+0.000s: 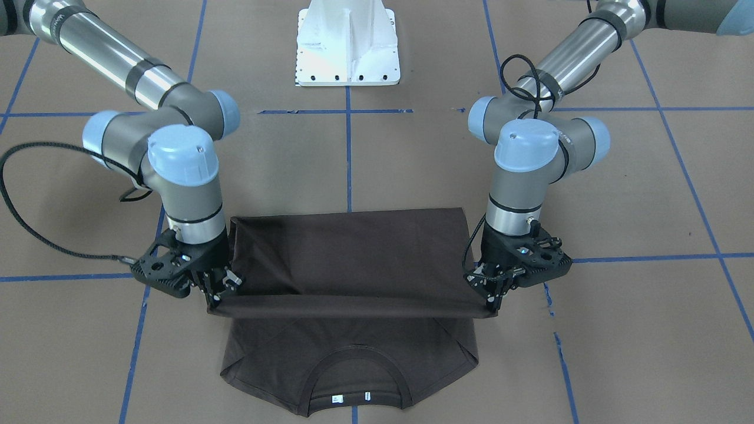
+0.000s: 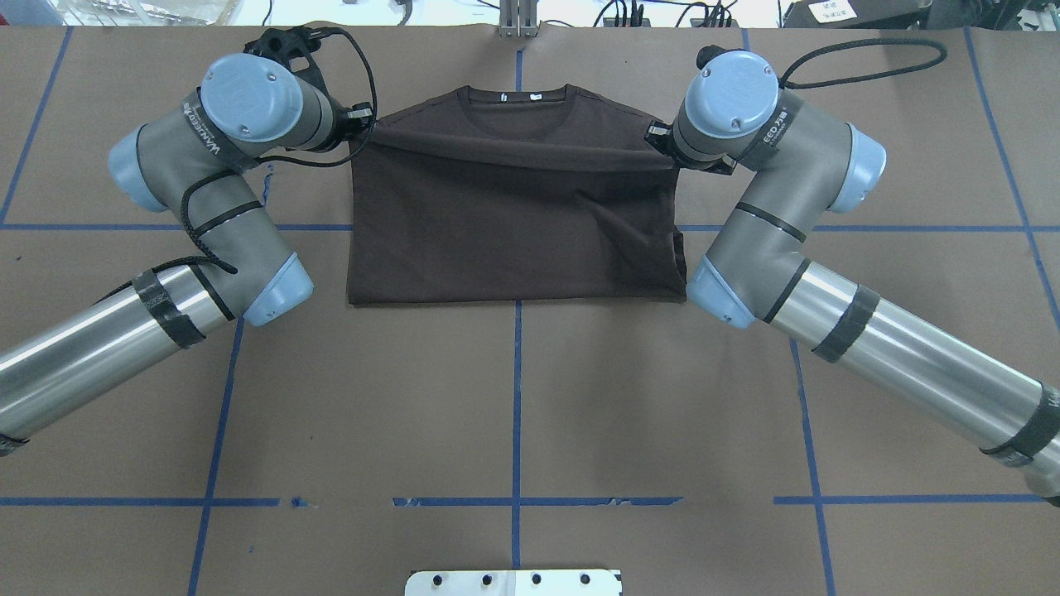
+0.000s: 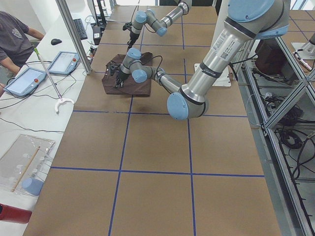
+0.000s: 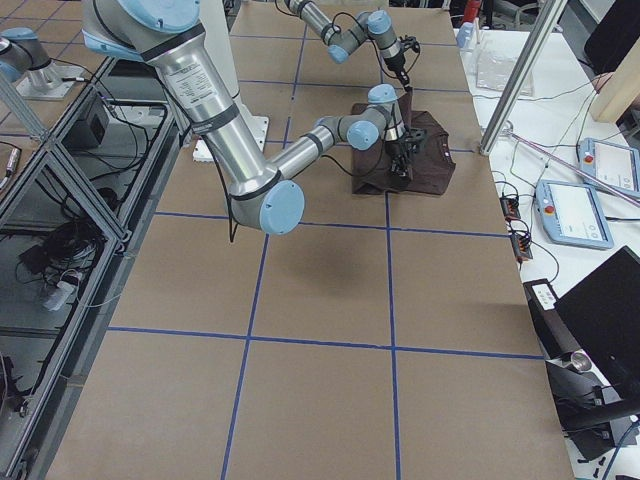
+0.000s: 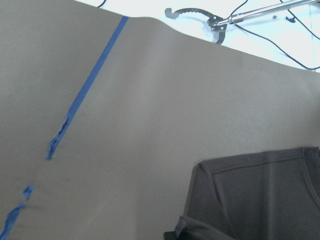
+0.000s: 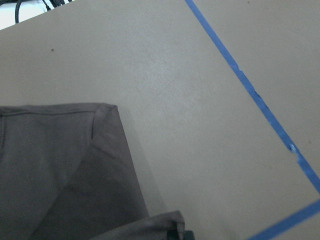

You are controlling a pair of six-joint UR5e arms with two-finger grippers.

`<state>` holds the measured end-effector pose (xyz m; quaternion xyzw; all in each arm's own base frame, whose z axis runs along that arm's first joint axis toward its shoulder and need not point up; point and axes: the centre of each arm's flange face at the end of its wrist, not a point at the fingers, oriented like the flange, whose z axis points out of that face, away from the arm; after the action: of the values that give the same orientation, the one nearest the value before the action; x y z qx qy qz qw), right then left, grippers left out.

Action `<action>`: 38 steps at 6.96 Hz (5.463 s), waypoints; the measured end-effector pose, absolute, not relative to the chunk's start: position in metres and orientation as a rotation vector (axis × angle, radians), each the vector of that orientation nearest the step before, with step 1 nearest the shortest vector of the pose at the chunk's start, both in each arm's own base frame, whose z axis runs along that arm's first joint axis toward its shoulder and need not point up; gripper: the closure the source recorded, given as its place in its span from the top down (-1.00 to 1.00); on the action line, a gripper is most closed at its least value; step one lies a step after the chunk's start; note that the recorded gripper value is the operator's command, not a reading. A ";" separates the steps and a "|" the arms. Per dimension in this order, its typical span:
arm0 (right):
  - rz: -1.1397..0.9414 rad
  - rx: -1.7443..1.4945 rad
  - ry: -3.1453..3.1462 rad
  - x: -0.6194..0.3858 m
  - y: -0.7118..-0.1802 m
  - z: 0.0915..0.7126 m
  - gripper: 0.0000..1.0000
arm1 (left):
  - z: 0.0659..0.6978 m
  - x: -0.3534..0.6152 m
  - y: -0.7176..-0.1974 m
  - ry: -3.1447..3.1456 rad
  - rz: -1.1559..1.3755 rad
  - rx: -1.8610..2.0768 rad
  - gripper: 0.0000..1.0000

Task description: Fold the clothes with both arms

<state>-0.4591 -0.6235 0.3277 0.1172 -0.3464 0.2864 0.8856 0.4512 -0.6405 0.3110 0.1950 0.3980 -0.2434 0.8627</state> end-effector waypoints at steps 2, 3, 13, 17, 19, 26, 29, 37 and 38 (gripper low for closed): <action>0.600 0.251 -0.720 -0.475 -0.649 0.332 -1.00 | 0.314 0.464 -0.667 0.854 -0.513 0.436 -0.47; 0.604 0.260 -0.730 -0.478 -0.662 0.336 -0.28 | 0.321 0.463 -0.677 0.851 -0.513 0.458 -0.20; 0.728 0.048 -0.931 -0.458 -0.497 0.368 0.56 | 0.345 0.417 -0.637 0.995 -0.417 0.453 -0.08; 0.746 0.006 -0.887 -0.474 -0.481 0.377 0.42 | 0.335 0.413 -0.635 1.011 -0.416 0.462 -0.08; 0.737 0.002 -0.890 -0.478 -0.476 0.374 -0.78 | 0.333 0.412 -0.634 1.015 -0.417 0.463 -0.08; 0.748 -0.062 -0.974 -0.415 -0.408 0.355 -1.00 | 0.312 0.404 -0.627 1.060 -0.429 0.477 -0.07; 0.515 -0.380 -1.057 -0.370 -0.262 0.299 -1.00 | 0.286 0.381 -0.569 1.219 -0.413 0.334 0.17; 0.519 -0.410 -1.103 -0.374 -0.235 0.271 1.00 | 0.304 0.498 -0.410 1.188 -0.445 -0.057 0.20; 0.538 -0.390 -1.125 -0.369 -0.247 0.265 1.00 | 0.307 0.515 -0.393 1.161 -0.440 -0.056 0.20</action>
<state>-0.3689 -0.2469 0.2653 -0.1815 -0.5233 0.2504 0.7941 0.5145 -0.3933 0.3074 -0.0264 0.5440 -0.2060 0.8130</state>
